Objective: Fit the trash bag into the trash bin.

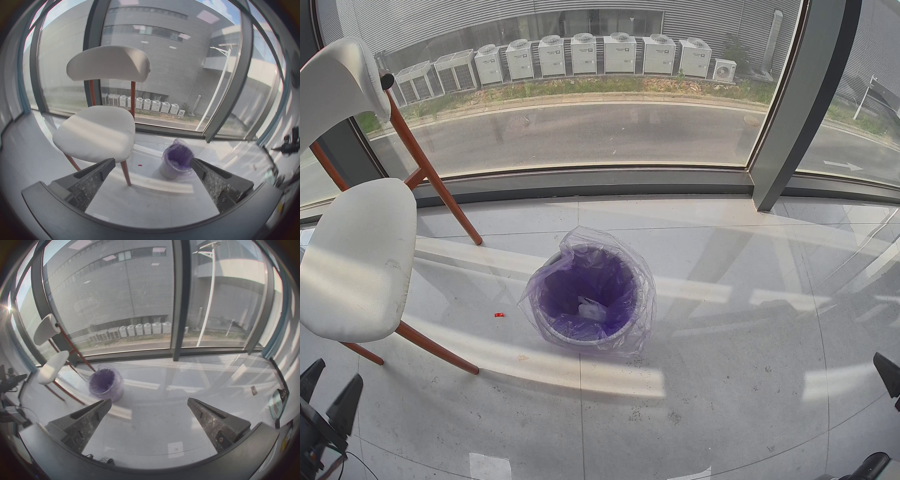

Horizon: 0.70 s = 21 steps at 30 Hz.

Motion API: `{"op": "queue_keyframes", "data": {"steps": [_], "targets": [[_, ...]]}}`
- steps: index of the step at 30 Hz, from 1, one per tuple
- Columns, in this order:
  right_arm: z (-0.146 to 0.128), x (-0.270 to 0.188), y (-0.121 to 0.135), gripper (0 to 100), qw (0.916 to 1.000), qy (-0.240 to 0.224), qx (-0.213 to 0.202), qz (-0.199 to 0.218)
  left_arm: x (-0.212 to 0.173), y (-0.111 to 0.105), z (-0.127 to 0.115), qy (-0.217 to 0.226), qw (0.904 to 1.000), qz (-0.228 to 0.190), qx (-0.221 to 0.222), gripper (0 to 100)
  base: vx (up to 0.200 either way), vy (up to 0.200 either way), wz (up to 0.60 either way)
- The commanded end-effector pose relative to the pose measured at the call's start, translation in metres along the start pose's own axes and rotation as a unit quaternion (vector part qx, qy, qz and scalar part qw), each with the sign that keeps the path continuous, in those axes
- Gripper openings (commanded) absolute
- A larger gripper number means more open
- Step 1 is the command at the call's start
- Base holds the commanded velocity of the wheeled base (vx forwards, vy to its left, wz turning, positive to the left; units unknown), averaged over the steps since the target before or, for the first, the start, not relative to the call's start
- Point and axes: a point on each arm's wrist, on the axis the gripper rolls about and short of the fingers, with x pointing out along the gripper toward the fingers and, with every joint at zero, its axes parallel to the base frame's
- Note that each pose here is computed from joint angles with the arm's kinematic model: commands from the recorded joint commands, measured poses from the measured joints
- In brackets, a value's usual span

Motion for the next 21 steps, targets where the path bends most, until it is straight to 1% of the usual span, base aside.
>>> {"op": "queue_keyframes", "data": {"steps": [1,3,4,5,6,7,9,10,11,12,13,14,15,16,17,18,19,20,21], "targets": [[-0.101,-0.003,-0.016,100,0.9739,-0.15,0.075,-0.153,-0.023,0.006,-0.074,-0.02,0.9863,0.001,0.163,100,0.0,0.0,0.0],[-0.103,-0.004,-0.016,100,0.9673,-0.149,0.084,-0.187,-0.023,0.006,-0.074,-0.021,0.9857,0.0,0.167,100,0.0,0.0,0.0],[-0.103,-0.004,-0.015,100,0.9632,-0.144,0.082,-0.211,-0.023,0.006,-0.074,-0.023,0.9853,-0.004,0.169,100,0.0,0.0,0.0],[-0.103,-0.005,-0.014,100,0.9606,-0.138,0.082,-0.227,-0.023,0.006,-0.074,-0.025,0.9845,-0.009,0.174,100,0.0,0.0,0.0],[-0.103,-0.006,-0.013,100,0.9601,-0.136,0.079,-0.231,-0.023,0.006,-0.074,-0.026,0.983,-0.014,0.181,100,0.0,0.0,0.0],[-0.103,-0.006,-0.012,100,0.9616,-0.135,0.072,-0.228,-0.023,0.006,-0.074,-0.024,0.982,-0.019,0.186,100,0.0,0.0,0.0],[-0.103,-0.006,-0.012,100,0.9638,-0.147,0.053,-0.216,-0.025,0.006,-0.075,-0.025,0.9814,-0.045,0.185,100,0.0,0.0,0.0],[-0.102,-0.006,-0.012,100,0.9636,-0.15,0.051,-0.216,-0.025,0.006,-0.075,-0.027,0.9809,-0.054,0.185,100,0.0,0.0,0.0],[-0.102,-0.007,-0.011,100,0.9683,-0.158,0.024,-0.192,-0.029,0.008,-0.076,-0.044,0.9777,-0.089,0.185,100,0.0,0.0,0.0],[-0.105,-0.01,-0.01,100,0.9749,-0.17,-0.014,-0.143,-0.031,0.007,-0.077,-0.056,0.9782,-0.081,0.183,100,0.0,0.0,0.0],[-0.106,-0.01,-0.008,100,0.9791,-0.178,-0.057,-0.08,-0.031,0.007,-0.077,-0.061,0.9785,-0.072,0.183,100,0.0,0.0,0.0],[-0.107,-0.009,-0.007,100,0.9797,-0.177,-0.062,-0.071,-0.031,0.007,-0.077,-0.063,0.9784,-0.071,0.184,100,0.0,0.0,0.0],[-0.11,-0.007,-0.002,100,0.9795,-0.174,-0.097,0.027,-0.031,0.007,-0.077,-0.068,0.9784,-0.067,0.183,100,0.0,0.0,0.0],[-0.11,-0.007,-0.001,100,0.9794,-0.172,-0.098,0.042,-0.031,0.007,-0.077,-0.071,0.9791,-0.064,0.18,100,0.0,0.0,0.0],[-0.111,-0.007,-0.002,100,0.9796,-0.171,-0.098,0.04,-0.031,0.007,-0.077,-0.071,0.9793,-0.063,0.178,100,0.0,0.0,0.0],[-0.112,-0.006,-0.004,100,0.9846,-0.16,-0.07,-0.007,-0.031,0.009,-0.076,-0.07,0.9881,-0.03,0.134,100,0.0,0.0,0.0],[-0.112,-0.006,-0.005,100,0.9857,-0.159,-0.05,-0.019,-0.031,0.01,-0.076,-0.07,0.9917,-0.003,0.107,100,0.0,0.0,0.0],[-0.112,-0.006,-0.005,100,0.9866,-0.16,-0.014,-0.031,-0.031,0.013,-0.076,-0.071,0.9941,0.057,0.058,100,0.0,0.0,0.0],[-0.112,-0.006,-0.005,100,0.9873,-0.157,-0.015,-0.023,-0.031,0.015,-0.077,-0.069,0.9916,0.105,0.032,100,0.0,0.0,0.0]]}}
